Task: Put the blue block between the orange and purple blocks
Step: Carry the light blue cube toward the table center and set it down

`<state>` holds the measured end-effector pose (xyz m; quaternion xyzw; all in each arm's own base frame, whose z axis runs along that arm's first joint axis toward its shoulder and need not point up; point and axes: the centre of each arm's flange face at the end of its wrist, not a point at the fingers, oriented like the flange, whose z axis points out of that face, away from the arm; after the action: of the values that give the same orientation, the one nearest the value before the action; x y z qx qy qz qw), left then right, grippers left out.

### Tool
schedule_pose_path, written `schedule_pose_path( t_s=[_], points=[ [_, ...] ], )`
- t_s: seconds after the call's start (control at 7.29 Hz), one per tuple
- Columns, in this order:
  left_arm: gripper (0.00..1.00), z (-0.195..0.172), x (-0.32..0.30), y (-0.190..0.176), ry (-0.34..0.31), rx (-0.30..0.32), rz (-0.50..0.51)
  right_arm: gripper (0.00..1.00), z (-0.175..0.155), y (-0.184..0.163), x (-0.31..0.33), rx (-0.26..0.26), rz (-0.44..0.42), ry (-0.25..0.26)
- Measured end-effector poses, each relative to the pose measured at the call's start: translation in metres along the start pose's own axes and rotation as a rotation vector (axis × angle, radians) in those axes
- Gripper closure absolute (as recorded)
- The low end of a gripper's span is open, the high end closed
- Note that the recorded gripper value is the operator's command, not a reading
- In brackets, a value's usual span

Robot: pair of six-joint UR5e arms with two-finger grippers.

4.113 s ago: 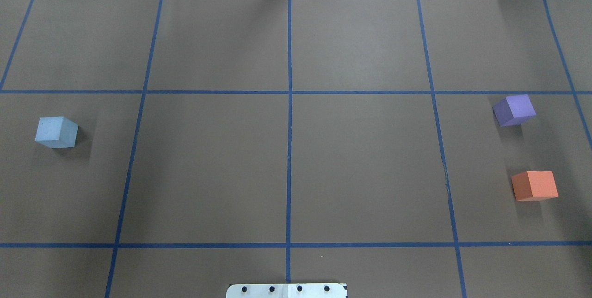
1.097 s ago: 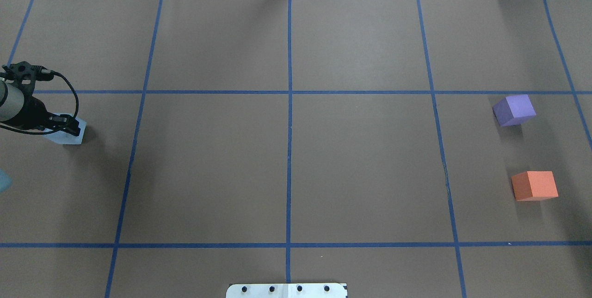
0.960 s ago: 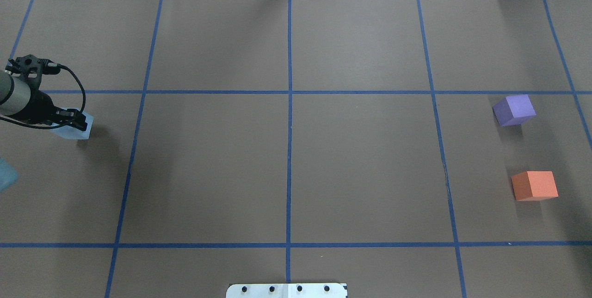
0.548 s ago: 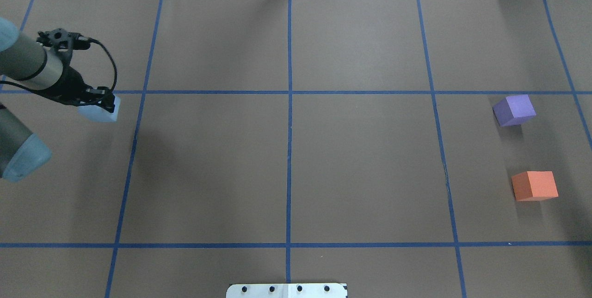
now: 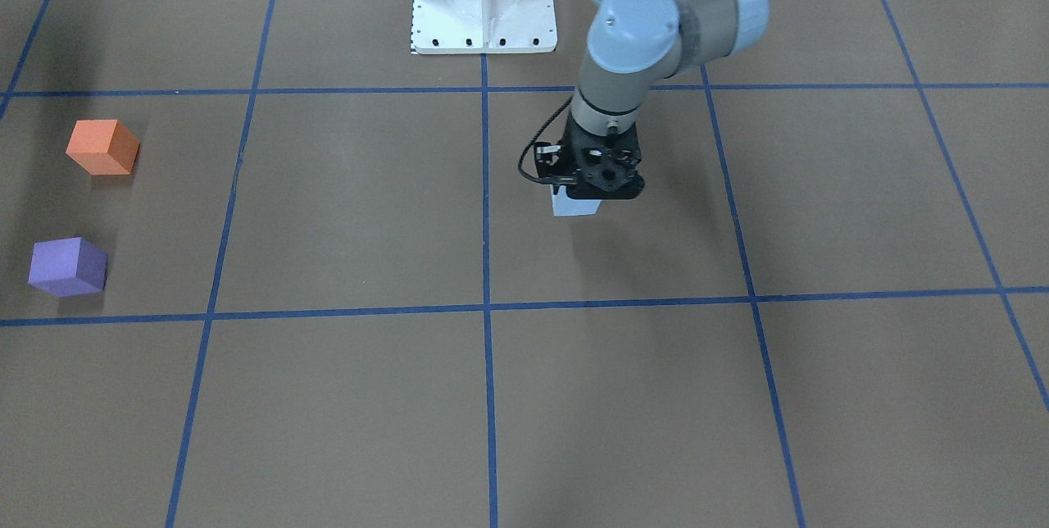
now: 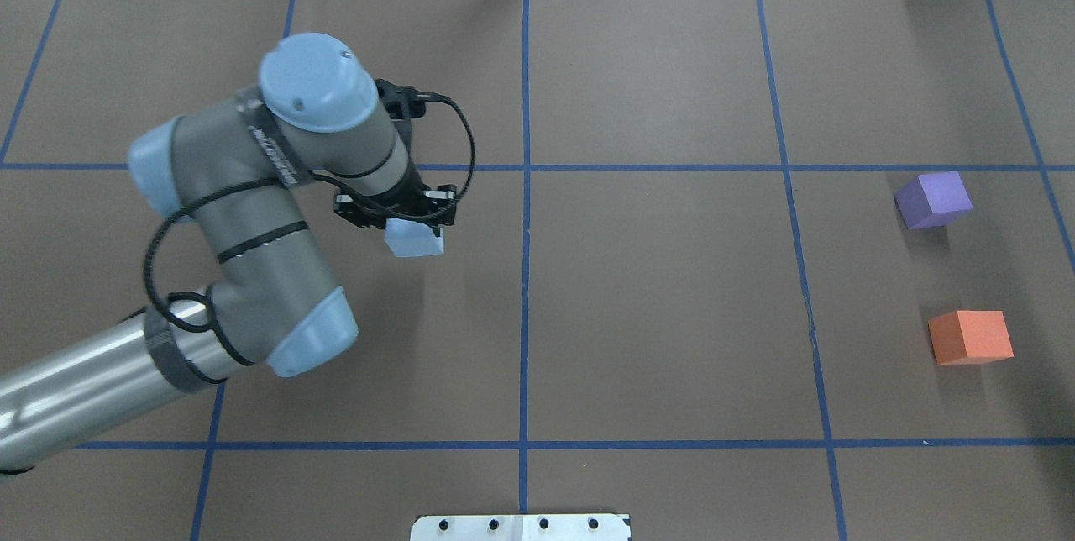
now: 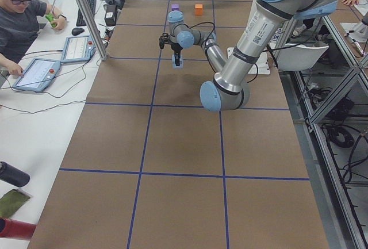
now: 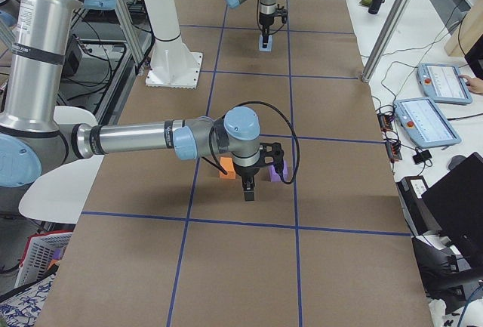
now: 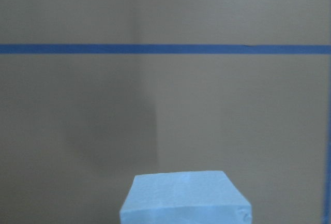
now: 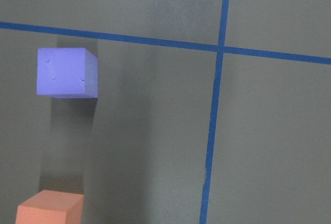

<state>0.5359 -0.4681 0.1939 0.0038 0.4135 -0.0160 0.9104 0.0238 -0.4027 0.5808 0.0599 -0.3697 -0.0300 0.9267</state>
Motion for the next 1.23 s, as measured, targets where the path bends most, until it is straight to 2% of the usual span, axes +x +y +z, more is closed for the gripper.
schedule_pose_path(
  t_s=[0.14,0.41,0.55,0.96,1.1,1.23],
  points=[
    [0.57,0.015,0.045,0.004,-0.016,-0.001,-0.019,0.00,0.000,0.000,0.000,0.000,0.001,0.000],
    [0.25,0.037,0.083,0.017,-0.032,-0.010,-0.022,0.00,0.000,0.000,0.000,0.000,0.001,-0.001],
    [0.00,0.043,0.090,0.024,-0.037,-0.007,-0.016,0.00,0.000,0.000,0.000,0.000,0.001,-0.001],
    [0.00,0.045,0.094,0.028,-0.037,-0.003,-0.010,0.00,0.000,0.000,0.000,0.000,-0.002,-0.001],
    [0.00,0.032,0.091,0.019,-0.026,0.008,-0.015,0.00,0.000,-0.001,-0.001,0.001,-0.002,-0.002],
    [0.00,0.003,0.079,0.000,-0.012,0.014,-0.027,0.00,-0.002,-0.003,-0.005,0.005,-0.007,-0.014]
  ],
)
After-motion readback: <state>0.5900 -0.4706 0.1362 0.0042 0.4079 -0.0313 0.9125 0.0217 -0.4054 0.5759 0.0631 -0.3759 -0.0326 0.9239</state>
